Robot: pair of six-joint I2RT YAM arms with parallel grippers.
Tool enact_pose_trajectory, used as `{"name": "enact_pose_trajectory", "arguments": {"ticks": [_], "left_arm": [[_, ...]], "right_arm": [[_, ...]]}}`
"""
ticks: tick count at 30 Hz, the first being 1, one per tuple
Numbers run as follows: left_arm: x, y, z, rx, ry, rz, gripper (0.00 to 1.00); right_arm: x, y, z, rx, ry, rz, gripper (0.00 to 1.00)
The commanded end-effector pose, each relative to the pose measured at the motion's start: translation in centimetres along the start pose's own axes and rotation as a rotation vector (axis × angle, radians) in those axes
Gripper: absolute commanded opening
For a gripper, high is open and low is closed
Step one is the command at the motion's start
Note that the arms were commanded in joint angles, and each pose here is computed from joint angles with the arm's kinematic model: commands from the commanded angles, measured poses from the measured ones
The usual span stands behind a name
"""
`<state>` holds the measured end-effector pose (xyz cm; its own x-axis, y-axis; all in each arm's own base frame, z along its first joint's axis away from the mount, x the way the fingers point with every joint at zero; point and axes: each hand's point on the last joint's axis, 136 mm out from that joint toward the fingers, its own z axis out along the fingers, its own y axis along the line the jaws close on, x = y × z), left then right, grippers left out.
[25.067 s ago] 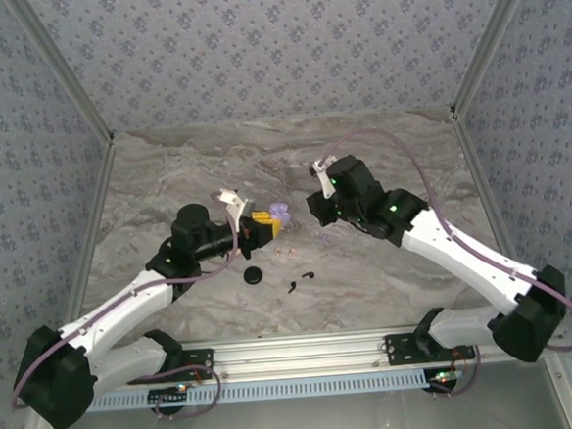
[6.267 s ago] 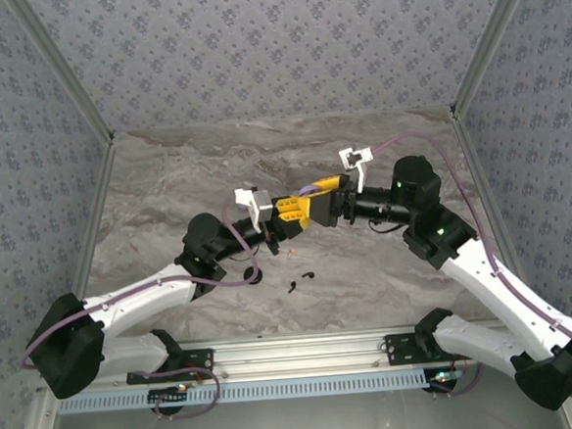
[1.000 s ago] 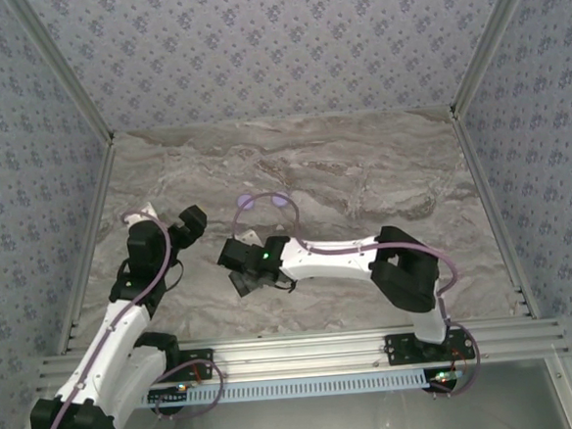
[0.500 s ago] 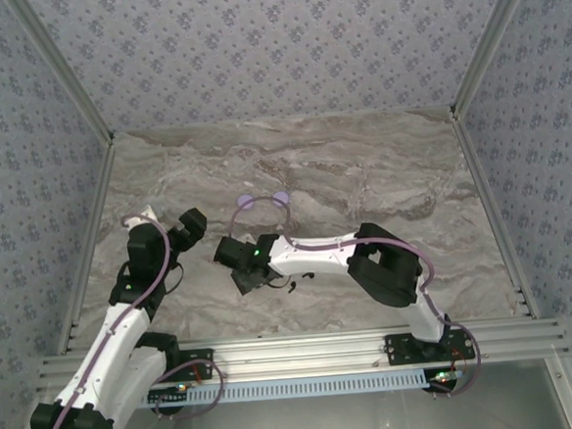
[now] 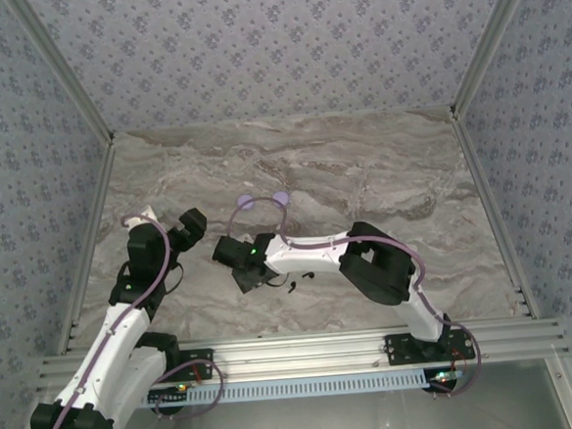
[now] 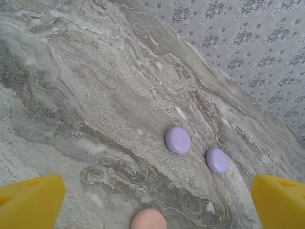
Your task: Insert the wireless bluetooth earbuds into the charging case
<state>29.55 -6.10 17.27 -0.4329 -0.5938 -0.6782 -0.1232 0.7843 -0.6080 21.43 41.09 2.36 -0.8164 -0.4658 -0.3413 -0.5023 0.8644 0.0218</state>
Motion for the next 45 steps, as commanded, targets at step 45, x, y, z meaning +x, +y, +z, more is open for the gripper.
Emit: {"name": "enact_pose_trajectory", "arguments": {"ticks": [45], "left_arm": [[8.6, -26.4, -11.1, 1.059, 0.670, 0.306, 0.76]], "right_arm": [[0.1, -14.4, -28.0, 0.106, -0.939, -0.552, 0.49]]}}
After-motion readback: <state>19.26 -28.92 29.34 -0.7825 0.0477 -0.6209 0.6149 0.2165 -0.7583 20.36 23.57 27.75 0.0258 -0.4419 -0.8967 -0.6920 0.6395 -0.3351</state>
